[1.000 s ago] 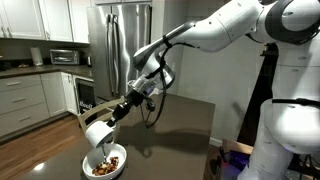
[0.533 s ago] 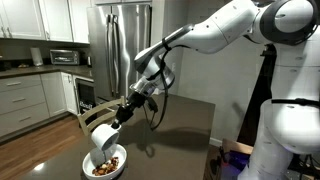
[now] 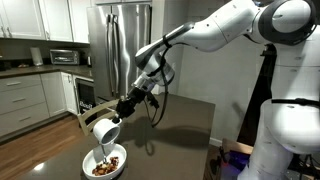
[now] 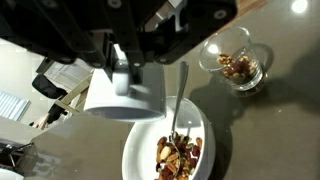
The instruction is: Pour the contents in the mug cup into the bowl
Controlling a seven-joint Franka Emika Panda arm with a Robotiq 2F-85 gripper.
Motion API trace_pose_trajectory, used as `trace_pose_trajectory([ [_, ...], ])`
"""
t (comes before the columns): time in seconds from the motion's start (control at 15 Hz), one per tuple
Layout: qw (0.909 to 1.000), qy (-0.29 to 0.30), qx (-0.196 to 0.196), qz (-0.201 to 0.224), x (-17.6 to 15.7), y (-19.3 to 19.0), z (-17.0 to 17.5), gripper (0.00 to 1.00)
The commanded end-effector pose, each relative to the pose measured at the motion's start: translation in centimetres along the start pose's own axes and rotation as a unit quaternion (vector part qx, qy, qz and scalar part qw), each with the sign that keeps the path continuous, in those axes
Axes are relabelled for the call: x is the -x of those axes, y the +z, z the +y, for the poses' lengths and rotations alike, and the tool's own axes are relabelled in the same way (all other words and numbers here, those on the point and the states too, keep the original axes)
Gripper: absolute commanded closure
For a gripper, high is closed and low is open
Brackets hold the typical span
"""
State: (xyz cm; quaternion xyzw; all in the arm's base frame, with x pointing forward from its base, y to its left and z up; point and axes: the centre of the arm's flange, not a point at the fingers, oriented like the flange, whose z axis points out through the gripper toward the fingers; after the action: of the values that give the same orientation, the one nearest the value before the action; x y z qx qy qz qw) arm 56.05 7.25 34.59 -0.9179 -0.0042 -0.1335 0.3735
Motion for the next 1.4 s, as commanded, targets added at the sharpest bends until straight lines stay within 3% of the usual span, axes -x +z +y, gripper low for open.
trace_pose_trajectory([
  [0.0, 0.9987, 0.049, 0.004, 0.008, -1.0, -2.0, 0.1, 0.96],
  [0.53, 0.9856, 0.161, 0.015, 0.050, -1.3, -5.5, 3.4, 0.96],
  [1.2, 0.9531, 0.291, 0.005, 0.084, -0.6, -9.4, 8.4, 0.96],
  [1.27, 0.9608, 0.266, 0.019, 0.076, -1.1, -8.0, 8.5, 0.84],
  [1.33, 0.9586, 0.273, 0.019, 0.079, -1.1, -8.3, 8.9, 0.84],
])
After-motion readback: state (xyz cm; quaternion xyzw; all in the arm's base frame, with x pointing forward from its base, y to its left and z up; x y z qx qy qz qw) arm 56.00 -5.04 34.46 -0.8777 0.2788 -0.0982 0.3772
